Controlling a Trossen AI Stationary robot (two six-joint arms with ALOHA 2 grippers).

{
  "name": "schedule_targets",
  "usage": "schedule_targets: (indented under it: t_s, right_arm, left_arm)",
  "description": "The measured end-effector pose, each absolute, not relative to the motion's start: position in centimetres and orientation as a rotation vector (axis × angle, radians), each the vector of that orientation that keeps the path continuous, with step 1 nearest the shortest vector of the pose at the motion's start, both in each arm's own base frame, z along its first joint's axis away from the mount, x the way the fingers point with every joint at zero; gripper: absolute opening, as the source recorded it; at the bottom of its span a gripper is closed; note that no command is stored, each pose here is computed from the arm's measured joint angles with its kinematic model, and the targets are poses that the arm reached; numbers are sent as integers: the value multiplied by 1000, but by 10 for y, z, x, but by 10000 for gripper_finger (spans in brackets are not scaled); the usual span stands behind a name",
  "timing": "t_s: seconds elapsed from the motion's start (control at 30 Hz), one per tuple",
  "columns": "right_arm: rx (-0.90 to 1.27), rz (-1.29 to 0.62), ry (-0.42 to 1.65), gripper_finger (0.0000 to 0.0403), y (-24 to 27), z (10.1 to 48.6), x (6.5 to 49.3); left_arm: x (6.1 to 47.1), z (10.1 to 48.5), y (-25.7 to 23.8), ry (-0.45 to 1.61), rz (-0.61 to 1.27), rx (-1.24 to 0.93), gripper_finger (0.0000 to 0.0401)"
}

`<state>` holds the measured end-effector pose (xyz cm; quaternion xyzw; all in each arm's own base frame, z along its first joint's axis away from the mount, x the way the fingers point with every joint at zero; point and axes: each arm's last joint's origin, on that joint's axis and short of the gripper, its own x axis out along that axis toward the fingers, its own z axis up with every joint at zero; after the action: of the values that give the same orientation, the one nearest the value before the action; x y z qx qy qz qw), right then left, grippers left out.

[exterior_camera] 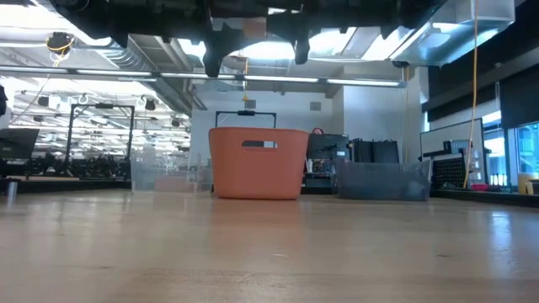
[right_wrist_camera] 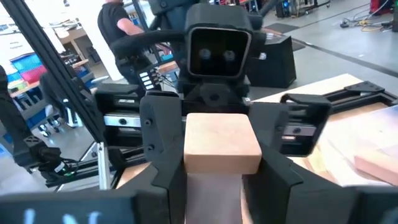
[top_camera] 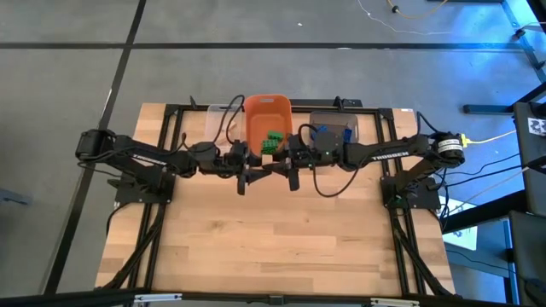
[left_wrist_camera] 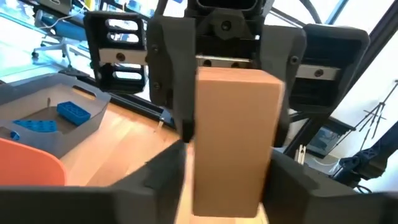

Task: Sort & place blocks by color
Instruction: Put the brown block into the transparent bin

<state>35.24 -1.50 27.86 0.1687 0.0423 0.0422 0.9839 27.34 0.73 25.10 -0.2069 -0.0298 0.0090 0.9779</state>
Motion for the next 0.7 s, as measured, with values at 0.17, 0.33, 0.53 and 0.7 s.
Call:
schedule_targets:
  t_s: [0.17, 0.33, 0.53, 0.7]
  right_arm:
    - [346, 91, 91, 129, -15, 278, 352]
    - [372, 79, 107, 150, -17, 278, 351]
    - [359, 14, 192, 312, -25, 296, 325]
    - [372, -45, 369, 363, -29, 306, 289]
  left_arm:
    - [273, 251, 11, -53, -1, -415, 118]
    - [273, 250, 17, -28, -28, -433, 118]
    - [256, 254, 29, 71, 30, -399, 118]
    - [221, 271, 39, 128, 136, -346, 118]
